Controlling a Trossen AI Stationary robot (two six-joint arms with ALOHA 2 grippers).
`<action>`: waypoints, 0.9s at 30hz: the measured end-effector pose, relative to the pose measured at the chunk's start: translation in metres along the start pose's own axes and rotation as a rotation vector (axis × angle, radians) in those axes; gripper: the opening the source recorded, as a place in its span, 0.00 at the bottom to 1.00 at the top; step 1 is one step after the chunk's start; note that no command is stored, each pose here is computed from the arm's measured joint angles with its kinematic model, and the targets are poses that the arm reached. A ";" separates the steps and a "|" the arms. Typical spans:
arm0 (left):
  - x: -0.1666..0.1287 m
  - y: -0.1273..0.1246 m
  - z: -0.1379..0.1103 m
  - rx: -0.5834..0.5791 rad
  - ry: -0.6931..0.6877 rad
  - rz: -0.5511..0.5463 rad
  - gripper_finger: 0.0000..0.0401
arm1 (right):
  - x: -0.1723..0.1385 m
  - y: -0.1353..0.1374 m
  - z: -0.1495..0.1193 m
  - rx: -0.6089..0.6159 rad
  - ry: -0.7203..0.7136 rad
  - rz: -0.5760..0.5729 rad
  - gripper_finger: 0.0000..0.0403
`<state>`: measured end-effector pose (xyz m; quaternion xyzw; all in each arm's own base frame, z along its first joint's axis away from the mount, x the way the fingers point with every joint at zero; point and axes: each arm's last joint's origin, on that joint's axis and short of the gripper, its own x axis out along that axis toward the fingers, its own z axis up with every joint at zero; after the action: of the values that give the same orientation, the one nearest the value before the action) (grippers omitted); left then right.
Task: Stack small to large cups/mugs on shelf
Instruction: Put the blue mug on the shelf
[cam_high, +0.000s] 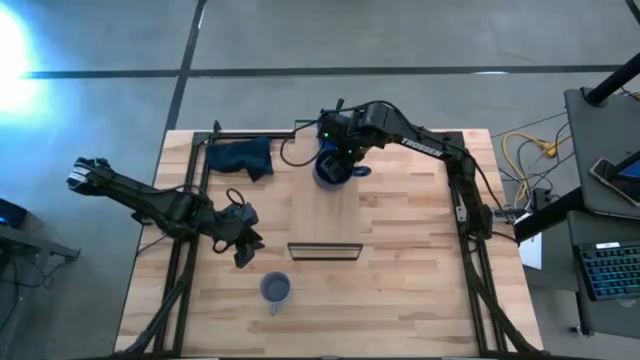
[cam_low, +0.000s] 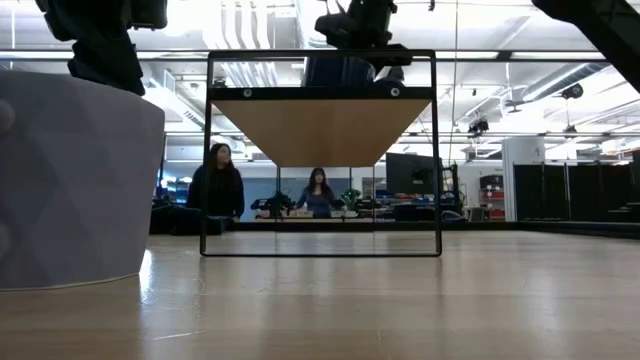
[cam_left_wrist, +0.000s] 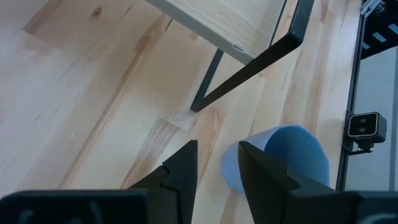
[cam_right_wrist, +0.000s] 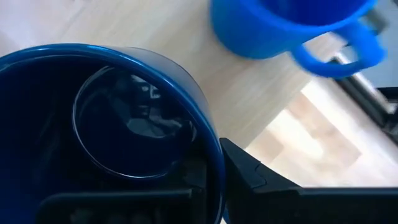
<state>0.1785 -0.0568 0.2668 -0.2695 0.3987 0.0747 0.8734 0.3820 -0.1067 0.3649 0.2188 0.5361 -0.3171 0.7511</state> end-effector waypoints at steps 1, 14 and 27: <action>0.000 0.000 0.000 0.000 0.000 0.000 0.25 | 0.000 -0.002 0.001 0.006 -0.005 -0.010 0.05; 0.000 0.001 0.000 0.007 -0.015 0.015 0.25 | 0.022 -0.014 0.014 0.007 0.049 0.011 0.07; 0.001 0.001 0.001 0.026 -0.037 0.038 0.25 | 0.022 -0.018 0.017 -0.004 0.038 0.011 0.08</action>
<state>0.1788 -0.0553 0.2660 -0.2489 0.3886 0.0908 0.8825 0.3856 -0.1356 0.3500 0.2261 0.5497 -0.3078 0.7430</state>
